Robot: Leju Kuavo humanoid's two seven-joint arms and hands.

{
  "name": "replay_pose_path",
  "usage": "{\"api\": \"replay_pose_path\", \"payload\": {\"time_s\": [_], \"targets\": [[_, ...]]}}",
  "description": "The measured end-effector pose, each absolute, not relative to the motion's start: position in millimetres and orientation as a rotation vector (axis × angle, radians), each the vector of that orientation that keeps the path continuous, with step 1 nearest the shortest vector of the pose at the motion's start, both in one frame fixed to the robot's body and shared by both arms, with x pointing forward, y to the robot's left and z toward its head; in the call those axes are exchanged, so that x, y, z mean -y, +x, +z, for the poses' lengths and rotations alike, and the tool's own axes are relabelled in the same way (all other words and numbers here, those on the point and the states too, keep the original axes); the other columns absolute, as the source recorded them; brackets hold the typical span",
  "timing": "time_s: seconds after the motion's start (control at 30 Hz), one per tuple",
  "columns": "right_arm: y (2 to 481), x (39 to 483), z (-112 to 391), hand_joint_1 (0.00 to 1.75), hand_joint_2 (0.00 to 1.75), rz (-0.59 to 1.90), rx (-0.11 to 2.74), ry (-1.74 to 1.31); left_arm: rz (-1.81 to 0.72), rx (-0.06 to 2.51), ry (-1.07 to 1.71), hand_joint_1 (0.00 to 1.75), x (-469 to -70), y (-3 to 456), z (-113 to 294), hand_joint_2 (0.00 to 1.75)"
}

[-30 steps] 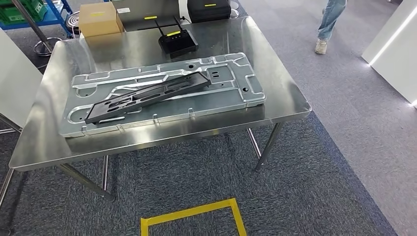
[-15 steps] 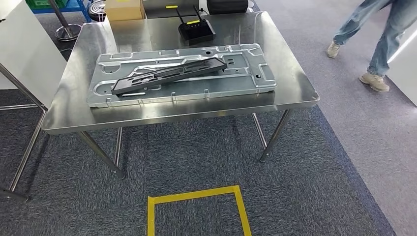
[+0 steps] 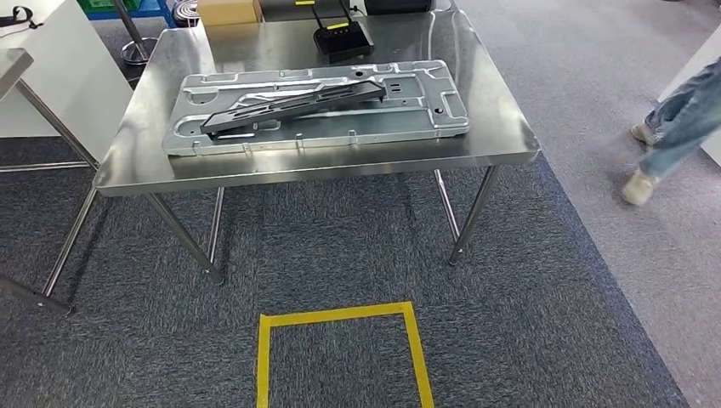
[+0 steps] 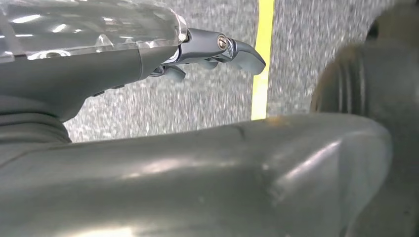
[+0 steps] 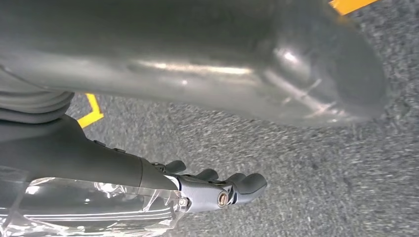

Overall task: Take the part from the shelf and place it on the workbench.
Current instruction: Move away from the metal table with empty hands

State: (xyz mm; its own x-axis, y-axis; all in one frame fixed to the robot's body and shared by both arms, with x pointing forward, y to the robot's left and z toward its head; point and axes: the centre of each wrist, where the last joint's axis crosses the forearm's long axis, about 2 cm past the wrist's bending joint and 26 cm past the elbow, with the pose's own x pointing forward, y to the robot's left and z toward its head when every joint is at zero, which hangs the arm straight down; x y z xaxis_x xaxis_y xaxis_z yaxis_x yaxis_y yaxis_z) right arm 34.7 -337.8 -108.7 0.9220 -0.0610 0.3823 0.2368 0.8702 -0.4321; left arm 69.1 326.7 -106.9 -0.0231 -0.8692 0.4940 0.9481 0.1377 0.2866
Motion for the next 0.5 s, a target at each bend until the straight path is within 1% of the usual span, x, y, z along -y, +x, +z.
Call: {"api": "replay_pose_path", "payload": {"time_s": [0.27,0.5], "targets": [[33.6,334.7,-109.4,0.00,0.00,-0.150,0.350,-0.458,-1.464,0.652,-0.149,0.00,-327.1,71.4,-106.5,0.00],[32.7,328.5,-110.7,0.00,0.00,-0.132,0.186,-0.327,-1.486,0.639,-0.166,0.00,-325.5,70.0,-106.9,0.00]]}}
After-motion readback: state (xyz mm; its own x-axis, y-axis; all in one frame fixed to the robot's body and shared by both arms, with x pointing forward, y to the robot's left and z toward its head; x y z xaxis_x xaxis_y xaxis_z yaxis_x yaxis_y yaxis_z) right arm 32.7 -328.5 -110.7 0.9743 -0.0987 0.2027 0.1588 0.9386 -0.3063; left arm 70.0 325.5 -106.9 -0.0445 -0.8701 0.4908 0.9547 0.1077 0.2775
